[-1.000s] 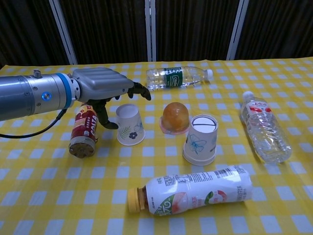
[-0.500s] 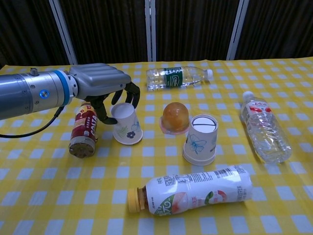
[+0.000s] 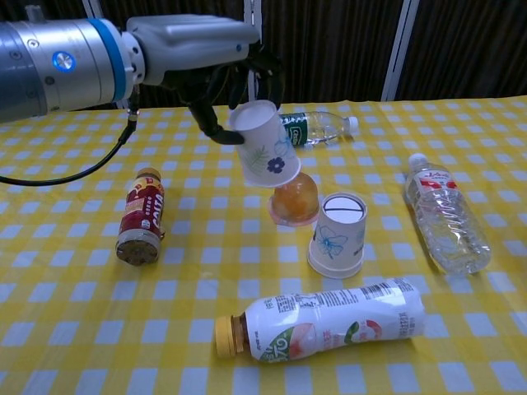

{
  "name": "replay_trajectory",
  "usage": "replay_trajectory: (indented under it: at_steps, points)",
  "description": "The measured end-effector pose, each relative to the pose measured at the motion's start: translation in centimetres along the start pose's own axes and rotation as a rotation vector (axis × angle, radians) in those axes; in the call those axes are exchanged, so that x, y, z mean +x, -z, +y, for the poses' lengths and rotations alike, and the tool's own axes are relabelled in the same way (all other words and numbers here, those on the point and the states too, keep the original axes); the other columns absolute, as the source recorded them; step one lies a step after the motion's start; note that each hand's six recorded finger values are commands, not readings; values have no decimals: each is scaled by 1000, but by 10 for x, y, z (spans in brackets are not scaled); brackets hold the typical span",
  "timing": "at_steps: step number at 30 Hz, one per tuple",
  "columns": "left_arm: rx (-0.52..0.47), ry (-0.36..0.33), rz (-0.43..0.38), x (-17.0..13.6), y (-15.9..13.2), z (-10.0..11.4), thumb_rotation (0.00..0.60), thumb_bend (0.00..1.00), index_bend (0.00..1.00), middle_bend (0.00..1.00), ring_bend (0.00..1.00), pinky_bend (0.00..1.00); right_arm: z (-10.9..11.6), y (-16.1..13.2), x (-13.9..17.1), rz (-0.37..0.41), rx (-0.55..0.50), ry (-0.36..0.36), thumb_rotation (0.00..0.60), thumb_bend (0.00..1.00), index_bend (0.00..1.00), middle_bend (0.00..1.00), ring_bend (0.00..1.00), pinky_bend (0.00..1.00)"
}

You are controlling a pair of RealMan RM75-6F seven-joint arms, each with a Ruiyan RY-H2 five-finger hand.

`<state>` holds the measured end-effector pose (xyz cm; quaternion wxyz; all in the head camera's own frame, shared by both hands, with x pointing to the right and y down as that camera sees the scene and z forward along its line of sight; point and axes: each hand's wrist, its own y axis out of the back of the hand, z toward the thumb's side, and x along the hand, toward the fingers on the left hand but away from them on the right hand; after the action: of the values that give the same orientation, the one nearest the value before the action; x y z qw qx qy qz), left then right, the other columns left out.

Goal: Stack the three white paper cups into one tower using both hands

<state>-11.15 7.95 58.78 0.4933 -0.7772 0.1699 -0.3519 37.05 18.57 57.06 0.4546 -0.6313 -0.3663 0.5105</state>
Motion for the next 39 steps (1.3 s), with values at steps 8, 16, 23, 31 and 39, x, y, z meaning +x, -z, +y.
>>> replay_trajectory:
  at_steps: [8,16,23,31,39]
  points:
    - [-9,25,-74,16,-38,9,600,313,473,455,470,554,2,5,-1,-16,-2,11,600,0,0,0,0,0]
    - [5,65,-109,25,-59,-4,600,311,467,455,470,554,3,8,-1,-22,-8,12,600,0,0,0,0,0]
    - [29,51,-122,33,-70,-7,600,311,467,455,470,545,4,10,-2,-26,-10,11,600,0,0,0,0,0]
    - [21,82,-129,44,-79,-20,600,132,356,336,415,461,6,12,-2,-33,-12,18,600,0,0,0,0,0]
    - [34,122,-123,44,-78,-28,600,0,0,0,0,65,6,12,-2,-31,-16,17,600,0,0,0,0,0]
